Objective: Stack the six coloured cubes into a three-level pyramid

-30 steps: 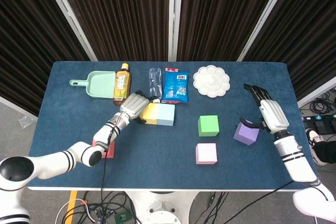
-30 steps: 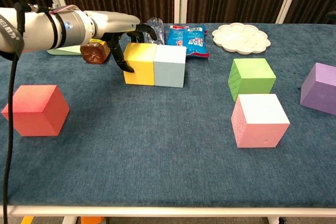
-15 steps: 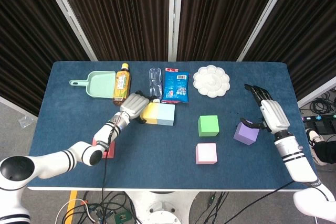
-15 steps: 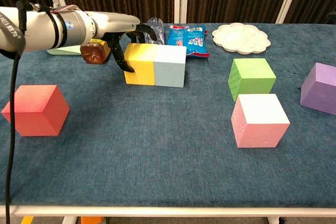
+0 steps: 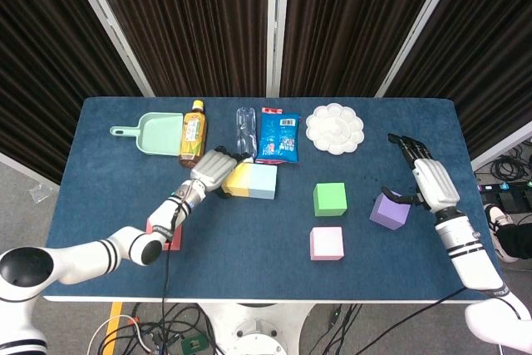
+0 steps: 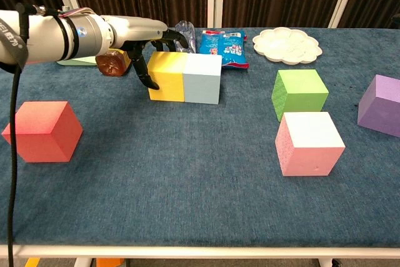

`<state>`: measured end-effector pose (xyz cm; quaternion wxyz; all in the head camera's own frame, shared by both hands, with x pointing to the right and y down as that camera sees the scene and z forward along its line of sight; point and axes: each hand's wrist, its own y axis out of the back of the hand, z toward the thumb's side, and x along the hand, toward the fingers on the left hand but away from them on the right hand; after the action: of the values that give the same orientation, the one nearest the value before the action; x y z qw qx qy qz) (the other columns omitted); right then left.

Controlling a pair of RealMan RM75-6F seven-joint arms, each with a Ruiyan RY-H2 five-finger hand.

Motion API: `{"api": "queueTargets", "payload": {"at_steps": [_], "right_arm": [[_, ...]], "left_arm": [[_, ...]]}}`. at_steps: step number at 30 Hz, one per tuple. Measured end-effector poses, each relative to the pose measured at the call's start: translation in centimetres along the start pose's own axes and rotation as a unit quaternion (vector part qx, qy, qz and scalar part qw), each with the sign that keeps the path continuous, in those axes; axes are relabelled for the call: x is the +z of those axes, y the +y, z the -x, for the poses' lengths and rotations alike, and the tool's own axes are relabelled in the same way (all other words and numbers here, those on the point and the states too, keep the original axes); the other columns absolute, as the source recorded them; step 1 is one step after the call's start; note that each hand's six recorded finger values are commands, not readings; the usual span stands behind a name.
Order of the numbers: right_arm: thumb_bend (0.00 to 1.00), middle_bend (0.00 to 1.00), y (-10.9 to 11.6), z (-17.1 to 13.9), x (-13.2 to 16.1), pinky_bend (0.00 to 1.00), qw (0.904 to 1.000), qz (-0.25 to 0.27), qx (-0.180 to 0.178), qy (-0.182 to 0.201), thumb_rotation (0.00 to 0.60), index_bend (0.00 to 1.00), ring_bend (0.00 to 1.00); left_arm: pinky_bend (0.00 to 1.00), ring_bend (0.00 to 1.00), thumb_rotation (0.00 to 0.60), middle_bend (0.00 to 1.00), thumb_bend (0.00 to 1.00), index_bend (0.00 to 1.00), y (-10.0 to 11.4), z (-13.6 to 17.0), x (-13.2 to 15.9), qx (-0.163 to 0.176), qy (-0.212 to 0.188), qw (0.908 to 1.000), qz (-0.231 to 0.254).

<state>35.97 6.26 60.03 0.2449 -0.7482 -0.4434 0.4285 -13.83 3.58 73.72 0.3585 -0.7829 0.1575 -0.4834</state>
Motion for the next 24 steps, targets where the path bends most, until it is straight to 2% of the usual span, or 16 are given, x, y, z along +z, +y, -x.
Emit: {"api": "queueTargets", "payload": {"at_steps": [6,11,13,19,24], "right_arm": [[0.20,0.10,-0.3,-0.5,0.0,0.00,0.9999,-0.013,0.007,-0.001,0.600,0.00,0.00],[0.20,0.14,-1.4,-0.8,-0.1,0.00,0.9987,-0.033,0.037,-0.006,0.600,0.00,0.00],[0.19,0.16,-2.2,-0.7,-0.2,0.00,0.9975,-0.043,0.055,-0.009,0.600,0.00,0.00],[0.07,0.16,-5.4,0.6,0.4,0.00,0.9907,-0.069,0.117,-0.011,0.600,0.00,0.00],[0.04,0.15,-8.3,1.9,1.2,0.00,0.9861,-0.082,0.144,-0.007,0.600,0.00,0.00]], "left_arm": [[0.16,0.20,0.600,0.14,0.10,0.09,1.0,1.5,-0.2,0.015,-0.003,0.9997,0.017],[0.14,0.19,0.600,0.14,0.09,0.09,2.8,4.7,-1.6,0.053,0.004,0.9981,0.031],[0.14,0.19,0.600,0.14,0.09,0.09,3.7,6.6,-2.9,0.075,0.015,0.9965,0.035],[0.14,0.19,0.600,0.14,0.09,0.09,5.2,12.6,-6.8,0.121,0.060,0.9894,0.053],[0.14,0.19,0.600,0.14,0.09,0.09,5.0,15.7,-8.2,0.133,0.075,0.9863,0.063]]}}
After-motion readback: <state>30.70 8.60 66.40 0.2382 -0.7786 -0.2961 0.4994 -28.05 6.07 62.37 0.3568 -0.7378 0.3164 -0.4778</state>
